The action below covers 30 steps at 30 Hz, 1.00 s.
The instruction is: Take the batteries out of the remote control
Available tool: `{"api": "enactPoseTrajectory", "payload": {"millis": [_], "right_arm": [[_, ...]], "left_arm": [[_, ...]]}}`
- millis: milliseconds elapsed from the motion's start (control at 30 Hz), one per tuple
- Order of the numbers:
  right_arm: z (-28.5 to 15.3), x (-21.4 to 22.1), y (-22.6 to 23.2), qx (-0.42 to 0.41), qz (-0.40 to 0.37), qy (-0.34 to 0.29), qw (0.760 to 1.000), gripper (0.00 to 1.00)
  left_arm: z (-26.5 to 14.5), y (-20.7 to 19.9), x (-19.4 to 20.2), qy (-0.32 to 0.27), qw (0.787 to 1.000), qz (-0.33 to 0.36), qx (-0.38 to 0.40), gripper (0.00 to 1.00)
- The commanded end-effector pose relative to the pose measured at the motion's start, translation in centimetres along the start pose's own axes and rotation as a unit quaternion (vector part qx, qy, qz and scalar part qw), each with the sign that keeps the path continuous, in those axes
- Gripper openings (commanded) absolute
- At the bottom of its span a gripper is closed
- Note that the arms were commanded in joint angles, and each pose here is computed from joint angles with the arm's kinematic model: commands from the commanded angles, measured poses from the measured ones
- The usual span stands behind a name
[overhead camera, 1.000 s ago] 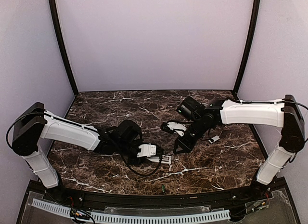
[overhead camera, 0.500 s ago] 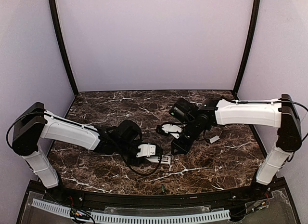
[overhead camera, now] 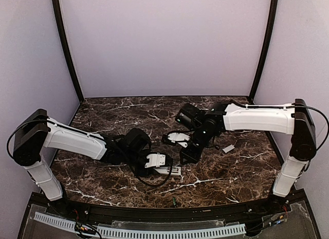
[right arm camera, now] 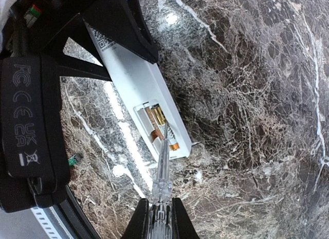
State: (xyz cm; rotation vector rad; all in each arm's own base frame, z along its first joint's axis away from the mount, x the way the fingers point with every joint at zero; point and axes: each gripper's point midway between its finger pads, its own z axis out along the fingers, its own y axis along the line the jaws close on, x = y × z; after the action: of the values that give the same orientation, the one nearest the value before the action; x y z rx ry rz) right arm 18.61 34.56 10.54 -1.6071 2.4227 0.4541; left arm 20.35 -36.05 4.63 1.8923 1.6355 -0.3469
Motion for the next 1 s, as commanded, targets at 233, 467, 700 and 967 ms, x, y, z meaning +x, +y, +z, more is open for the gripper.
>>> {"api": "enactPoseTrajectory", "payload": {"millis": [233, 467, 700, 967], "right_arm": [[3.5, -1.5, 1.3, -0.071, -0.032, -0.02, 0.997, 0.0], [0.7, -0.1, -0.2, -0.03, -0.004, -0.033, 0.999, 0.0], [-4.0, 0.4, -0.6, 0.007, 0.026, -0.087, 0.996, 0.0], [-7.1, 1.2, -2.2, 0.06, 0.097, -0.157, 0.981, 0.0]], "left_arm": [[0.0, -0.4, -2.0, -0.028, 0.999, 0.023, 0.012, 0.0], [-0.1, 0.1, -1.7, -0.021, 1.0, 0.02, 0.0, 0.01], [-0.2, 1.1, -1.7, -0.012, 1.0, 0.004, -0.025, 0.0], [-0.2, 2.7, -1.6, -0.002, 0.998, -0.016, -0.064, 0.0]]}}
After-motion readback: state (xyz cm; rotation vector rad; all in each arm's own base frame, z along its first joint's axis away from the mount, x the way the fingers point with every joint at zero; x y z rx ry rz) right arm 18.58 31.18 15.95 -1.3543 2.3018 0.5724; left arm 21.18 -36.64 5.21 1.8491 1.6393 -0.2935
